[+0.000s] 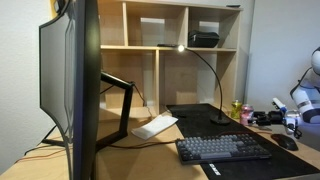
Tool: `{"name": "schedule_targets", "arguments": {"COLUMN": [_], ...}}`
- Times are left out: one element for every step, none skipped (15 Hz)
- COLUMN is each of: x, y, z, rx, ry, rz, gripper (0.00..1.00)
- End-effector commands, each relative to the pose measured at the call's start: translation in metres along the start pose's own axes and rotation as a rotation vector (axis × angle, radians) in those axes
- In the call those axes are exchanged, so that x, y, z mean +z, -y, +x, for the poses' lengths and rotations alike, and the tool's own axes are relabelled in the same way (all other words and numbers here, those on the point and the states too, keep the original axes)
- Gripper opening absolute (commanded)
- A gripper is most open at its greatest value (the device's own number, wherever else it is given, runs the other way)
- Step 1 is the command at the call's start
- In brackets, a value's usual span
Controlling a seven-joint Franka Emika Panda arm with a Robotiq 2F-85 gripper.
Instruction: Put the pink can beside the yellow can
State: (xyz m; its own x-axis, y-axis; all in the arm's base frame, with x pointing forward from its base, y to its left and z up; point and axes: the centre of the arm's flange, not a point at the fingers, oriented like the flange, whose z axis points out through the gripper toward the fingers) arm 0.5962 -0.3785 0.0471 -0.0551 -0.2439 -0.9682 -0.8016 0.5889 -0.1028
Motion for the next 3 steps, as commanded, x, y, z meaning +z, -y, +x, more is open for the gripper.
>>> {"name": "schedule_targets", "arguments": {"x": [-0.021, -0.011, -0.016], "y": [0.011, 0.009, 0.013], "z": [-0.023, -0.008, -0.013], "rx": [-0.073, -0.035, -0.046], "ry": [-0.088, -0.037, -0.053], "rz": [0.026, 0.015, 0.022], "gripper": [1.00, 1.00, 1.00]}}
